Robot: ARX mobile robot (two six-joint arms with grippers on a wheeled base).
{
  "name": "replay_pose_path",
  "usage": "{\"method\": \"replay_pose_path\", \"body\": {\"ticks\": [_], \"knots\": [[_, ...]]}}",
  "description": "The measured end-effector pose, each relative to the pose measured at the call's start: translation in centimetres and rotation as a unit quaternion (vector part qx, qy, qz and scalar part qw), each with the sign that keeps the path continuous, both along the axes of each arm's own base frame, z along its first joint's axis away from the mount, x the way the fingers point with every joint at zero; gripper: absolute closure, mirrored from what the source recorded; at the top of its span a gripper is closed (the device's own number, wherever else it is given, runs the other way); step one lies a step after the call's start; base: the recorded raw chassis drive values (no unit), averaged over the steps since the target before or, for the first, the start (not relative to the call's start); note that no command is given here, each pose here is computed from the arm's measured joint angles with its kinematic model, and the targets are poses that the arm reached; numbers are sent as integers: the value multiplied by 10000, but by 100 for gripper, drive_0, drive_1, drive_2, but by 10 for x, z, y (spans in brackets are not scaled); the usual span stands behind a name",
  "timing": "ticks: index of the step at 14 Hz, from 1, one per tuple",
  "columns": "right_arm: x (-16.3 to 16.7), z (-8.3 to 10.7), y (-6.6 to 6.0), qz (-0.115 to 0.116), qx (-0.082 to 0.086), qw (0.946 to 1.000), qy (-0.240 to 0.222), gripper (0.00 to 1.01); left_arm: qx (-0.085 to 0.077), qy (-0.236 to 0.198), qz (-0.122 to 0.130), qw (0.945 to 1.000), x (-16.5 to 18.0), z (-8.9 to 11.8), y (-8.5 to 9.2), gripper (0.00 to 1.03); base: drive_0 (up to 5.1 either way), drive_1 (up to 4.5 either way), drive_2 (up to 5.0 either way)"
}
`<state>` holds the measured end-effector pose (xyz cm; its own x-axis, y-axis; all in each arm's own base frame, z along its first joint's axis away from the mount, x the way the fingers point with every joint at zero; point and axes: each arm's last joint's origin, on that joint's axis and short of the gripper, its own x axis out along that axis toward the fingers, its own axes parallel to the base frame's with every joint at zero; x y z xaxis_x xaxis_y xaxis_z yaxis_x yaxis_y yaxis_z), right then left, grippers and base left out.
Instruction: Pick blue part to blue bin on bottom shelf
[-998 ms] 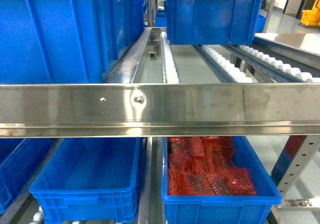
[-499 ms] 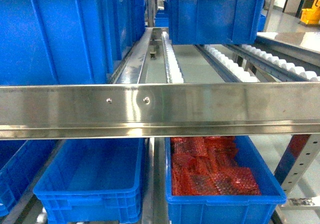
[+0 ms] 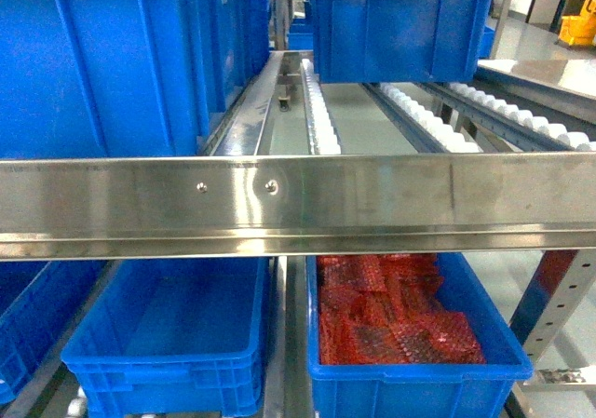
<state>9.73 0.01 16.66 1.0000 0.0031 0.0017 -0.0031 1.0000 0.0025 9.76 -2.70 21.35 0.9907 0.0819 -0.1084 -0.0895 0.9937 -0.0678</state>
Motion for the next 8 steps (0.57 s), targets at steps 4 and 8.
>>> {"method": "replay_pose_path", "body": {"ticks": [4, 8], "knots": [[0, 0, 0, -13, 0, 10000, -10, 3, -2, -5, 0, 10000, 0, 0, 0, 60, 0, 0, 0], [0, 0, 0, -19, 2, 10000, -4, 3, 3, 7, -2, 10000, 0, 0, 0, 60, 0, 0, 0]]}}
